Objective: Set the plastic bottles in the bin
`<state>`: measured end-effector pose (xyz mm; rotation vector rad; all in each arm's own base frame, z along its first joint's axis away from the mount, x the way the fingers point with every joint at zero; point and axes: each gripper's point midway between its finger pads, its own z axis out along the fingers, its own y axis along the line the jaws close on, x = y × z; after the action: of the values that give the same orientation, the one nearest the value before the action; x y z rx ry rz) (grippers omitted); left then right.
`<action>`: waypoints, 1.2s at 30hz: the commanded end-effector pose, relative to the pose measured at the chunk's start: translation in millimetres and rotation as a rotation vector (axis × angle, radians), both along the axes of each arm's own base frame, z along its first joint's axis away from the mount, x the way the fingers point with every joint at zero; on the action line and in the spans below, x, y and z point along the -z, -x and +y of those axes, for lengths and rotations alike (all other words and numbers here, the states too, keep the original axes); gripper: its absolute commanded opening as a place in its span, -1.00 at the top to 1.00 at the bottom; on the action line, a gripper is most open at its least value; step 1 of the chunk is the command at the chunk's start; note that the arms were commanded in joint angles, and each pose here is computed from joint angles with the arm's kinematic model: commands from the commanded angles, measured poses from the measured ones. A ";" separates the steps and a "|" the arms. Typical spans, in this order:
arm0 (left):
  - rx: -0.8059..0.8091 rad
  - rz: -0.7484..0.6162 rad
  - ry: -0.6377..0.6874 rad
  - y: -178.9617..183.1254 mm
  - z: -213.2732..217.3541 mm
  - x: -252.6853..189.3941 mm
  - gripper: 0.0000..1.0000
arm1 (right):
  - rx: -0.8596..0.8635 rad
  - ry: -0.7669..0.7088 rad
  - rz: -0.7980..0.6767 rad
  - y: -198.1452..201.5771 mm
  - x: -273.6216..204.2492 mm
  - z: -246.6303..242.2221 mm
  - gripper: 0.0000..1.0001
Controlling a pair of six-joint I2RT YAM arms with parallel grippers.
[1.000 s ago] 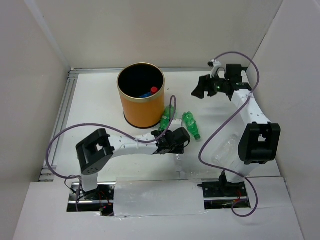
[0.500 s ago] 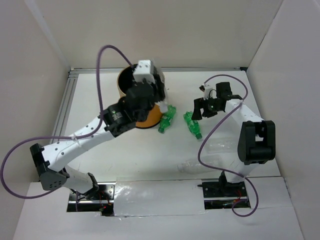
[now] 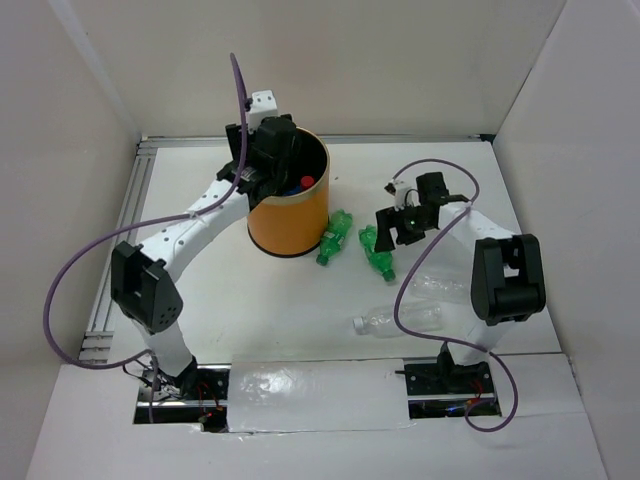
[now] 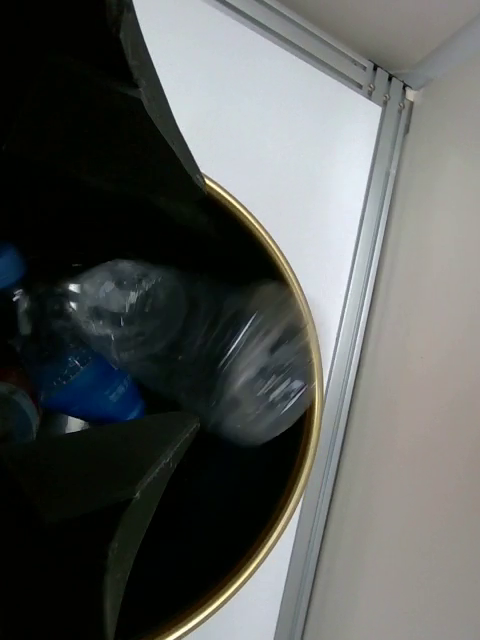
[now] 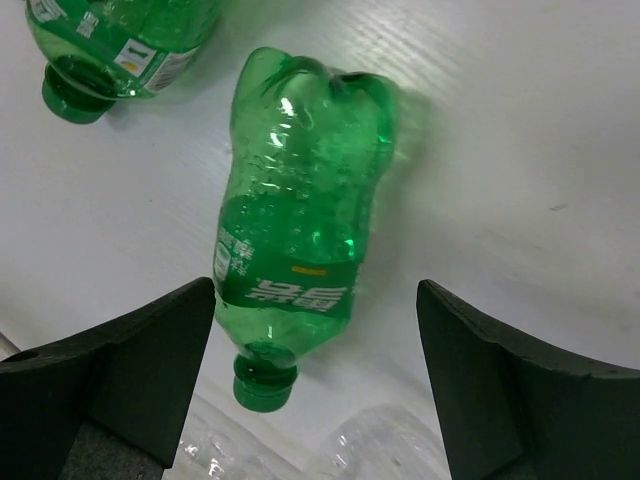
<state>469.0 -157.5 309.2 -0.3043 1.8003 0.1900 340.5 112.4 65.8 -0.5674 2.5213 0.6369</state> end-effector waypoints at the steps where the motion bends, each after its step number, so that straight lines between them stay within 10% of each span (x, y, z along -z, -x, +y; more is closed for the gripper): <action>1: 0.001 -0.022 0.035 2.3 -5.7 -25.7 -0.99 | -0.073 -0.025 0.041 12.8 12.9 23.0 -0.77; 8: 0.225 -0.109 0.029 84.2 -30.0 -51.4 -0.94 | -0.078 0.081 0.044 9.4 39.1 40.3 -0.60; 14: 0.703 -0.087 0.063 186.7 -95.7 2.8 -0.28 | -0.076 0.053 0.026 -6.5 19.0 23.9 0.41; 17: 0.953 -0.006 0.074 238.1 -137.9 60.6 -0.20 | -0.102 0.000 -0.088 -27.2 -34.1 17.3 0.59; 28: 1.396 0.033 -0.152 301.9 -265.3 155.1 -0.68 | -0.565 -0.359 -0.883 -73.5 -341.3 107.1 0.68; 36: 1.507 0.032 -0.247 309.9 -309.3 178.6 -0.76 | -0.702 -0.518 -0.833 -93.9 -336.9 209.4 0.42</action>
<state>164.1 -432.9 105.9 1.1947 1.7181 -0.5704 412.2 282.3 460.8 -1.1930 1.1954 0.8081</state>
